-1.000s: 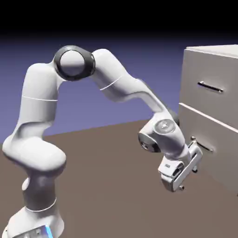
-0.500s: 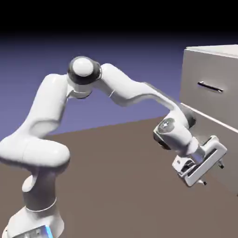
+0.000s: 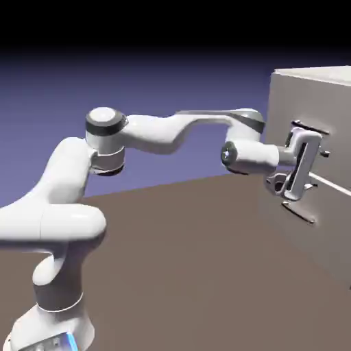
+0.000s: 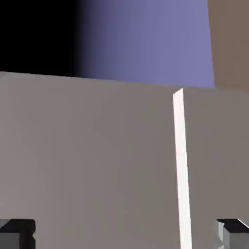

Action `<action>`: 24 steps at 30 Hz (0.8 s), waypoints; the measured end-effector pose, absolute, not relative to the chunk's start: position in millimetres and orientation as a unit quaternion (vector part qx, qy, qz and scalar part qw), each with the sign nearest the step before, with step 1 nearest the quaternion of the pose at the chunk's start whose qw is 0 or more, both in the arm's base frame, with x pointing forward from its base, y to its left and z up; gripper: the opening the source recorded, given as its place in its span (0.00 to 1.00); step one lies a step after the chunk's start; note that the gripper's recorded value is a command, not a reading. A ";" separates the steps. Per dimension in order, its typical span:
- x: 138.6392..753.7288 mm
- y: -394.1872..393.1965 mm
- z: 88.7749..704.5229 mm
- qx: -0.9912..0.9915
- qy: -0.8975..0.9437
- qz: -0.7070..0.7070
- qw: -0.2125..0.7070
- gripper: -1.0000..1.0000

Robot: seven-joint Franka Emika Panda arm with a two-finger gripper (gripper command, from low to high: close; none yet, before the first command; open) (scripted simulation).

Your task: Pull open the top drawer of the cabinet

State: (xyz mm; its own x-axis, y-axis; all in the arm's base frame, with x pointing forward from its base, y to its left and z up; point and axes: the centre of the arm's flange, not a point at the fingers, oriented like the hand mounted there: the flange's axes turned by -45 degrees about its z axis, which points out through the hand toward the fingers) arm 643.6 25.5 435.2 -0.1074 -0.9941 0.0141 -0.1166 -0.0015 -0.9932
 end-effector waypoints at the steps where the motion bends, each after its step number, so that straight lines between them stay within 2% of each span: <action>1: 645.6 45.8 443.8 -0.501 0.536 -0.500 0.460 0.50; 3: 647.1 89.3 460.0 -0.500 0.500 -0.500 0.500 0.50; 10: 693.5 89.6 460.1 -0.500 0.500 -0.500 0.500 0.50; 11: 697.1 89.3 460.0 -0.500 0.500 -0.500 0.500 0.00; 13: 697.1 89.3 460.0 -0.500 0.500 -0.500 0.500 0.00; 24: 607.5 89.3 460.0 -0.500 0.500 -0.500 0.500 0.00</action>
